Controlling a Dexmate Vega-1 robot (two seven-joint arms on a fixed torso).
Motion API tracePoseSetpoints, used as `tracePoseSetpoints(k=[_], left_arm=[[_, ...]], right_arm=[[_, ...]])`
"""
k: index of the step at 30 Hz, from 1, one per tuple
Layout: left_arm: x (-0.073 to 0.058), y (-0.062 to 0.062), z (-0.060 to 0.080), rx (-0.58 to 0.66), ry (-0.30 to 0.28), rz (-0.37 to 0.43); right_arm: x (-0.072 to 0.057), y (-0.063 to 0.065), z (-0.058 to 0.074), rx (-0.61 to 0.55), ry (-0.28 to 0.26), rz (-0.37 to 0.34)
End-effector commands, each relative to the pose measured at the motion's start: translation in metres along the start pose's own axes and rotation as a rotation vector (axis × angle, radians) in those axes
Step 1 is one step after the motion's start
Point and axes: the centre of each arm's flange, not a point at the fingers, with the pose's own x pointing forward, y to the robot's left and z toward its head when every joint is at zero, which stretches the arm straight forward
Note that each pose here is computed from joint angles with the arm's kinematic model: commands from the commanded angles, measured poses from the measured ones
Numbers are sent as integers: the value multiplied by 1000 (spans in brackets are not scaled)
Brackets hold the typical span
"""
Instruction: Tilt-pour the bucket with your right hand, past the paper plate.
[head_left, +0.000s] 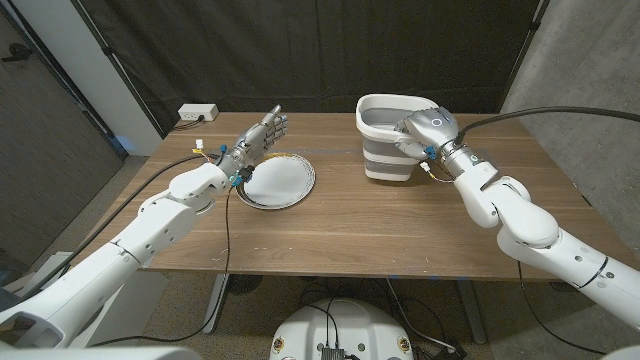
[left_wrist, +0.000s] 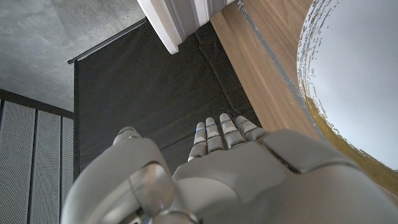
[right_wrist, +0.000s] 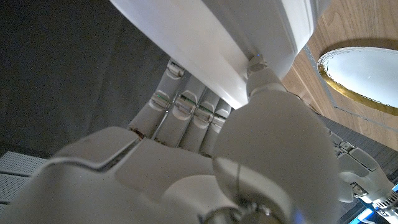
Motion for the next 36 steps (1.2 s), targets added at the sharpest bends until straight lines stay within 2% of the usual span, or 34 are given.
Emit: tracePoseSetpoints(k=[1, 9, 22, 36], left_arm=[[4, -5, -5, -10, -6, 3], [5, -8, -10, -31, 4, 8], [8, -11, -11, -33, 3, -1], [5, -10, -13, -39, 7, 1]], right_arm=[[-10, 14, 7, 54, -11, 9], [-14, 19, 10, 49, -10, 27], [-23, 22, 11, 15, -15, 36], [-20, 21, 8, 54, -27, 83]])
